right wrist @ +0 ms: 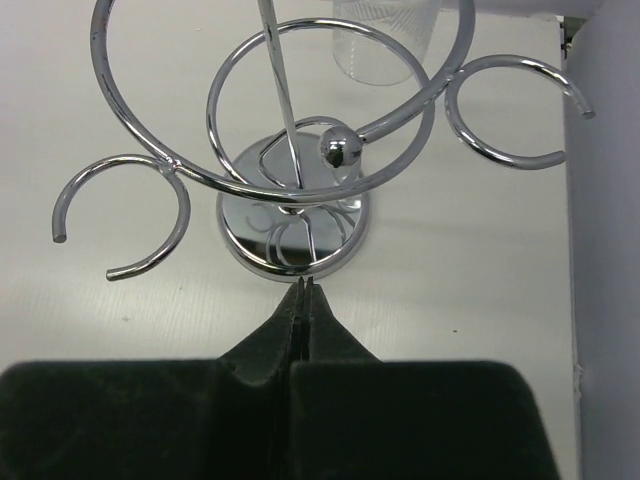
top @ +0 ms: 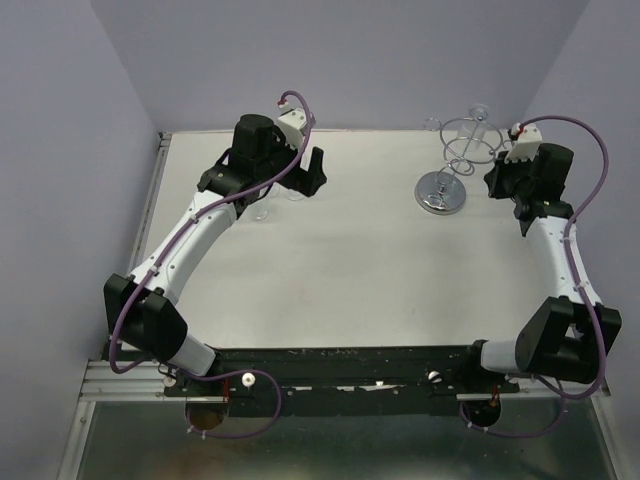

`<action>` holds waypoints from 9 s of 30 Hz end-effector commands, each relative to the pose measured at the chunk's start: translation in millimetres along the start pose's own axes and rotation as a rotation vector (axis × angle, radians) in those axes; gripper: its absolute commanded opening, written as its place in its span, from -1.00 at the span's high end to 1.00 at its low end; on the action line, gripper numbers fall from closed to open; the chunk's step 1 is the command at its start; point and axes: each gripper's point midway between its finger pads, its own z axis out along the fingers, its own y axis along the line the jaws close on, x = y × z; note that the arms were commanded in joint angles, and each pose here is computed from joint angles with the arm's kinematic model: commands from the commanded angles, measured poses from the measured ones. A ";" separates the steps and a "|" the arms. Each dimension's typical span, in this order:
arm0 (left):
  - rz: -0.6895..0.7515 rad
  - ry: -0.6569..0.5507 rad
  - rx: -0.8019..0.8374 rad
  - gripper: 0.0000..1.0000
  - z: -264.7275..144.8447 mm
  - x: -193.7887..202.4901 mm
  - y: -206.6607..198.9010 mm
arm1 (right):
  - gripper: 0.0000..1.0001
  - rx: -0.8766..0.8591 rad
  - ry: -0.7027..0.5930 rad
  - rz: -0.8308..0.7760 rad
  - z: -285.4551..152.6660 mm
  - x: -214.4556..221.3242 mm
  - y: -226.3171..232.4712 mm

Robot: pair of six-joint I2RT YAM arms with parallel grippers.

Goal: Take the wine glass off the wine glass rack

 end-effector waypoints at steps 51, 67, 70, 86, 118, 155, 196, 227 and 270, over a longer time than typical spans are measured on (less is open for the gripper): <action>0.083 -0.011 -0.058 -0.98 -11.3 -0.7 10.9 | 0.92 -0.367 -0.025 -0.197 145.9 -62.8 180.7; 0.051 0.003 -0.061 -0.98 -8.4 5.9 11.2 | 0.02 -0.497 -0.168 -0.012 62.8 -142.6 215.5; 0.039 0.013 -0.060 -0.98 -6.0 9.0 11.5 | -0.31 -0.528 -0.254 -0.050 26.3 -171.9 215.9; 0.010 0.016 -0.040 -0.98 5.2 1.1 10.4 | -0.72 -0.351 -0.300 0.094 -24.8 -145.2 40.2; 0.446 0.054 -0.111 -0.98 15.0 -48.9 43.9 | -0.76 -0.631 -0.294 -0.327 47.9 -18.5 -51.0; 0.618 0.150 -0.117 -0.98 26.0 -35.5 18.5 | -0.70 -0.833 -0.225 -0.221 128.5 4.0 -26.2; 0.596 0.145 -0.102 -0.98 25.8 -28.9 11.5 | 0.99 -0.681 -0.293 -0.281 115.4 -21.2 -44.8; 0.748 -0.090 -0.070 -0.98 10.8 -52.2 -30.8 | 0.99 -0.282 -0.279 -0.217 54.0 -67.3 -69.9; 0.751 -0.557 -0.160 -0.98 -44.3 -107.4 -68.9 | 0.99 -0.692 -0.133 0.925 -34.1 -231.4 234.3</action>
